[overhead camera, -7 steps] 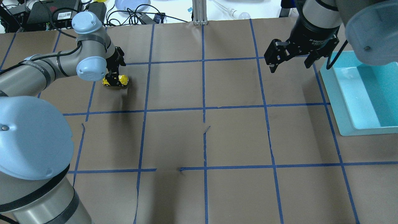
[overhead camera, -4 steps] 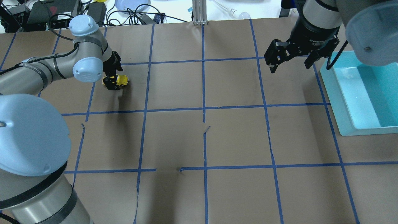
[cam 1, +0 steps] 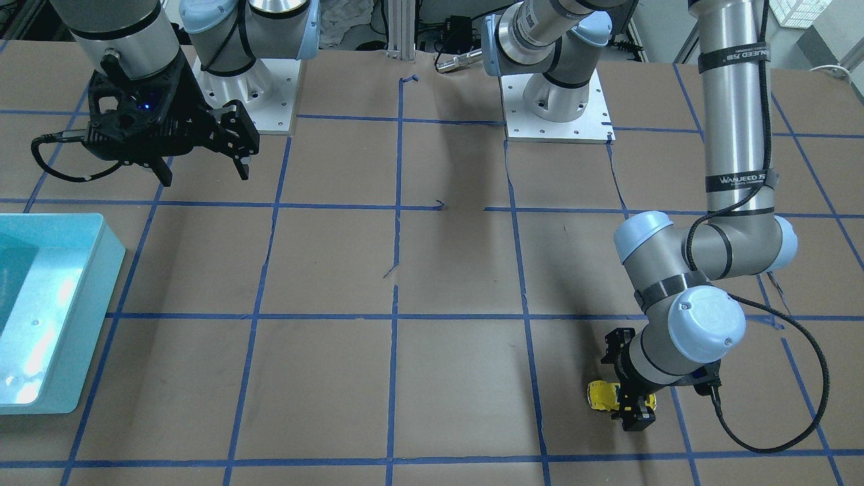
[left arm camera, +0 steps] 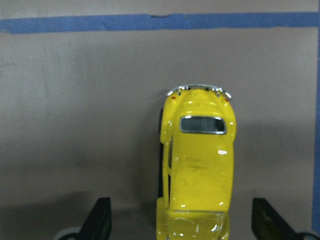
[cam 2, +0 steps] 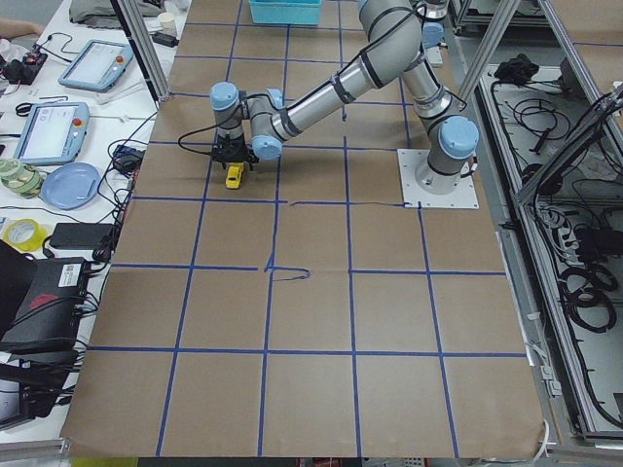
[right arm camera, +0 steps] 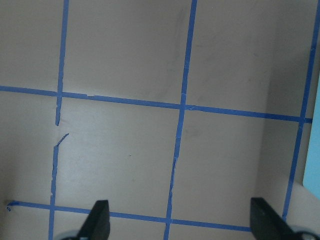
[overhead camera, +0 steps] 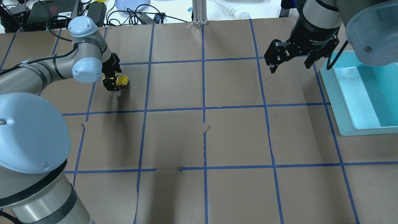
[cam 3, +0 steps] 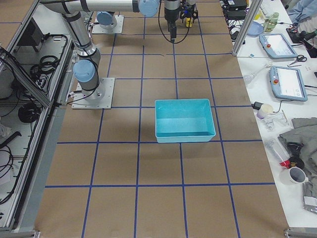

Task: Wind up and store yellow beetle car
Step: 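Close the left gripper around the yellow car's body, then drag the held car back and forth on the table with the left gripper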

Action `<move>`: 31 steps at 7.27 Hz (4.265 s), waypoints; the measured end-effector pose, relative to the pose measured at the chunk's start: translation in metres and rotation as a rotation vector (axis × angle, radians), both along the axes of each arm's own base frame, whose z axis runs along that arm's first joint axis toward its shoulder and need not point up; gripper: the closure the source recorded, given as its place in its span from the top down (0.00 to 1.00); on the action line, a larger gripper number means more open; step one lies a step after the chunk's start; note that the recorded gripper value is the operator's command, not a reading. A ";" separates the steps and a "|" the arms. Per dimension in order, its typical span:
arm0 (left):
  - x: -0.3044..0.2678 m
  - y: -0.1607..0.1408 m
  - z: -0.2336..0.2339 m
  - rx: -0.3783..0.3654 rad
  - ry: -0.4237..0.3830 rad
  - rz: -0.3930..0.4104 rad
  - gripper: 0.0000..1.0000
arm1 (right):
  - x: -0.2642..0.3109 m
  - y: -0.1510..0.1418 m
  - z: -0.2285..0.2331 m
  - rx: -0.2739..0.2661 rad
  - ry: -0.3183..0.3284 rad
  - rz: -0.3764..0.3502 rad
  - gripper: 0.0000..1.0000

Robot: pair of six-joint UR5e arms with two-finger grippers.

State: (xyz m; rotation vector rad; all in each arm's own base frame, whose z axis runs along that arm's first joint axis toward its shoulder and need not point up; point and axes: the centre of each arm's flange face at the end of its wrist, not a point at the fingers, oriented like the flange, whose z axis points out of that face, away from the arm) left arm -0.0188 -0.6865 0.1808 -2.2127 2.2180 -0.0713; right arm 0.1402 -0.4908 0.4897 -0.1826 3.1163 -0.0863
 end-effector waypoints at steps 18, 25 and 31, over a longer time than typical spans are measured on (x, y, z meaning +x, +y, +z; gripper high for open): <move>-0.025 -0.022 0.017 -0.046 0.284 0.124 0.17 | 0.000 0.000 0.000 0.000 0.000 -0.001 1.00; -0.007 -0.022 0.003 -0.019 0.227 0.137 0.18 | 0.000 0.000 0.000 -0.001 0.000 -0.001 1.00; 0.029 -0.018 0.002 0.003 0.172 0.128 0.21 | 0.000 0.000 0.000 0.000 0.000 -0.001 1.00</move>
